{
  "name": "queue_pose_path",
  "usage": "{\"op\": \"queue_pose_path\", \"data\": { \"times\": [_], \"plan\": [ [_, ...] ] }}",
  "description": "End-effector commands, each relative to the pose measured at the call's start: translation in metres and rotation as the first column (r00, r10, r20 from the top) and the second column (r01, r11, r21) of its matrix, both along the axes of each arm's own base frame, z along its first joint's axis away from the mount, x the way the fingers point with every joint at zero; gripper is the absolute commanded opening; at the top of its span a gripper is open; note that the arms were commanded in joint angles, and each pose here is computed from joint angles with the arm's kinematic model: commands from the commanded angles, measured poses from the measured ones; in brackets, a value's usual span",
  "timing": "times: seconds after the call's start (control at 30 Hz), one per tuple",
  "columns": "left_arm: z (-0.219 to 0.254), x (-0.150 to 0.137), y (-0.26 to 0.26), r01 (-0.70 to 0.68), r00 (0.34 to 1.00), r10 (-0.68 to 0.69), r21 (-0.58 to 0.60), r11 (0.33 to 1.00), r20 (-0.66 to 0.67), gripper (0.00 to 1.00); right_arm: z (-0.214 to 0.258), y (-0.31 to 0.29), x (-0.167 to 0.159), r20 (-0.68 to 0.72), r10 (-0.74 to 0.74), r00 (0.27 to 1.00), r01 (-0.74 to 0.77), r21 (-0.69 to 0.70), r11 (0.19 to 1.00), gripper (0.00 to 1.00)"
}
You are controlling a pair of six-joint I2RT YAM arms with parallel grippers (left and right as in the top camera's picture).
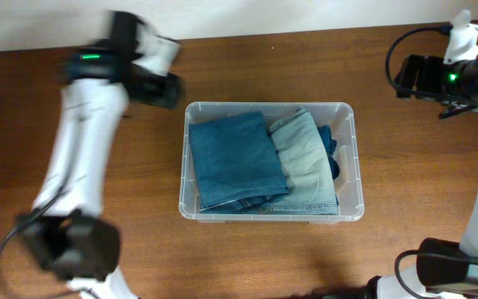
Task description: Pack container
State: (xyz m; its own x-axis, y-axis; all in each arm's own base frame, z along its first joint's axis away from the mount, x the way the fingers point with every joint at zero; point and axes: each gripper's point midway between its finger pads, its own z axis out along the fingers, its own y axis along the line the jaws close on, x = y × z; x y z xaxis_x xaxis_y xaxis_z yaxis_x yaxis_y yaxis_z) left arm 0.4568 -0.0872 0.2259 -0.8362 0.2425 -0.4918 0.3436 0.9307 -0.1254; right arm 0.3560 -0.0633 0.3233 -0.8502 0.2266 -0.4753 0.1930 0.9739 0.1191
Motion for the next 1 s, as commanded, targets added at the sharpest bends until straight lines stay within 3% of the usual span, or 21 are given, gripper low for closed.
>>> {"op": "queue_pose_path", "data": {
  "times": [0.0, 0.1, 0.17, 0.27, 0.3, 0.47, 0.6, 0.77, 0.97],
  "plan": [
    [0.033, -0.002, 0.078, -0.239, 0.969, 0.239, -0.002, 0.971, 0.055, 0.62, -0.020, -0.003, 0.002, -0.072, -0.030, 0.997, 0.029, -0.017, 0.999, 0.99],
    [0.029, -0.009, 0.118, -0.348, 0.937, 0.348, -0.029, 0.937, 0.013, 0.62, -0.052, -0.006, -0.001, -0.163, -0.046, 0.986, 0.046, -0.003, 0.999, 1.00],
    [0.027, -0.013, 0.136, -0.383, 0.924, 0.383, -0.046, 0.923, -0.003, 0.62, -0.079, -0.004, -0.006, -0.241, -0.044, 0.970, 0.048, 0.011, 0.999, 0.79],
    [0.025, -0.017, 0.157, -0.427, 0.904, 0.427, -0.050, 0.903, -0.011, 0.62, -0.121, -0.004, -0.017, -0.353, -0.075, 0.933, 0.091, 0.027, 0.996, 0.31],
    [0.025, -0.018, 0.164, -0.441, 0.897, 0.441, -0.050, 0.896, -0.013, 0.62, -0.142, -0.005, -0.022, -0.392, -0.094, 0.915, 0.111, 0.021, 0.994, 0.26],
    [0.025, -0.018, 0.167, -0.447, 0.895, 0.447, -0.050, 0.893, -0.012, 0.62, -0.194, 0.004, -0.031, -0.449, -0.058, 0.891, 0.098, 0.067, 0.993, 0.27],
    [0.025, -0.019, 0.167, -0.446, 0.895, 0.446, -0.050, 0.893, -0.012, 0.62, -0.222, 0.027, -0.036, -0.445, 0.052, 0.894, 0.036, 0.187, 0.982, 0.45],
    [0.026, -0.018, 0.161, -0.429, 0.903, 0.429, -0.082, 0.899, -0.018, 0.62, -0.224, 0.060, -0.019, -0.297, 0.239, 0.925, -0.119, 0.371, 0.921, 0.48],
    [0.026, -0.018, 0.161, -0.430, 0.903, 0.430, -0.081, 0.899, -0.021, 0.62, -0.218, 0.061, 0.007, -0.183, 0.242, 0.953, -0.162, 0.367, 0.916, 0.49]
  ]
}}
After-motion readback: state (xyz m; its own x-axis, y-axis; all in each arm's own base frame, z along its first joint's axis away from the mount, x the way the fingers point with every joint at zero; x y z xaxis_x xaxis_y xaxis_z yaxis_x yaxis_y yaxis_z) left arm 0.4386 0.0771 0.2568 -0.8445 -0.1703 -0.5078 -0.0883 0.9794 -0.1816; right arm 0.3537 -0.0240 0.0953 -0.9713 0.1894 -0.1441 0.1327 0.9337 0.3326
